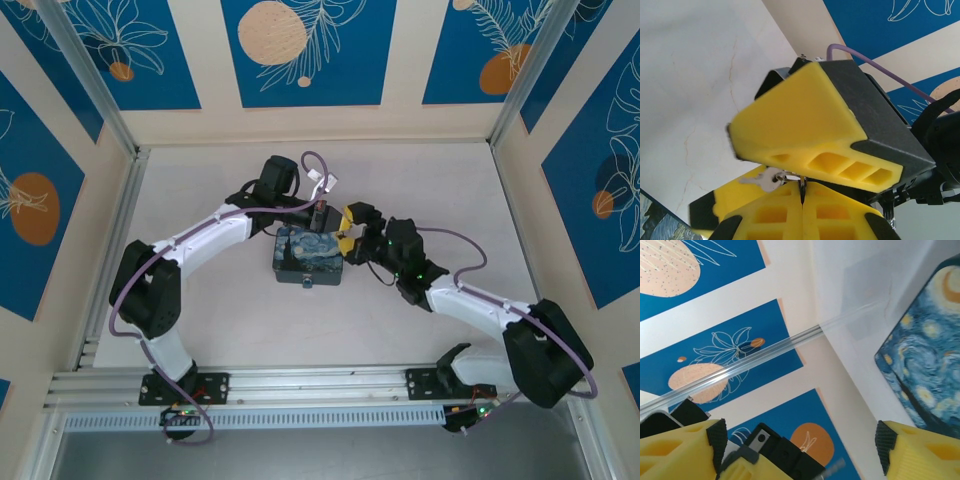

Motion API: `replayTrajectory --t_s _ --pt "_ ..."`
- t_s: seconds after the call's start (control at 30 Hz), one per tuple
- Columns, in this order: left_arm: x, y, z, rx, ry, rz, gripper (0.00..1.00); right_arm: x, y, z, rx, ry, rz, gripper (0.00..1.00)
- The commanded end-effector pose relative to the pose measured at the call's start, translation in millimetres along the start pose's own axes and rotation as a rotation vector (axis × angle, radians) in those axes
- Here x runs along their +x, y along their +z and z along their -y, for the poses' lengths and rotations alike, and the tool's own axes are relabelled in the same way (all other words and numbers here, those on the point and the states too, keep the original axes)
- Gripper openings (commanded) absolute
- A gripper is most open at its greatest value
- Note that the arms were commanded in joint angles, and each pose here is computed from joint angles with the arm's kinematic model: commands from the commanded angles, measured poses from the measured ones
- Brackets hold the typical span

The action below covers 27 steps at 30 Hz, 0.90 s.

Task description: Unlock a padlock with a key

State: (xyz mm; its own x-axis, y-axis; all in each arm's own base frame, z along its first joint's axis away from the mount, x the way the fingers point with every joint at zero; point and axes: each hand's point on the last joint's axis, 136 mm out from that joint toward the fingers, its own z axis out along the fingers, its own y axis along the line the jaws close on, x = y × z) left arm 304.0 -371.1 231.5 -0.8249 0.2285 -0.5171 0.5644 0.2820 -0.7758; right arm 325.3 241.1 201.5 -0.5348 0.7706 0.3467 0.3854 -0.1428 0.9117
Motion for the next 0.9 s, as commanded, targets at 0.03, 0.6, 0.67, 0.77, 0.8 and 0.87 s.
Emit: replayTrajectory --t_s 0.03,0.6,0.67,0.77,0.8,0.87 --pt "2 -5 10 0.018 0.033 0.006 0.0 5 6 -29 -0.102 0.02 0.001 0.66" --pt "5 -2 5 0.019 0.032 0.004 0.0 -12 -13 -16 -0.067 0.0 0.043 0.05" --pt "4 -2 6 0.023 0.032 0.006 0.0 -12 -13 -17 -0.066 -0.01 0.037 0.0" --pt "6 -2 7 0.029 0.031 0.003 0.0 -12 -13 -21 -0.07 -0.025 0.028 0.0" --pt "7 -2 7 0.032 0.033 0.002 0.0 -13 -14 -22 -0.069 -0.036 0.023 0.0" --pt "8 -3 7 0.029 0.03 0.004 0.03 -12 -13 -25 -0.064 -0.06 0.01 0.0"
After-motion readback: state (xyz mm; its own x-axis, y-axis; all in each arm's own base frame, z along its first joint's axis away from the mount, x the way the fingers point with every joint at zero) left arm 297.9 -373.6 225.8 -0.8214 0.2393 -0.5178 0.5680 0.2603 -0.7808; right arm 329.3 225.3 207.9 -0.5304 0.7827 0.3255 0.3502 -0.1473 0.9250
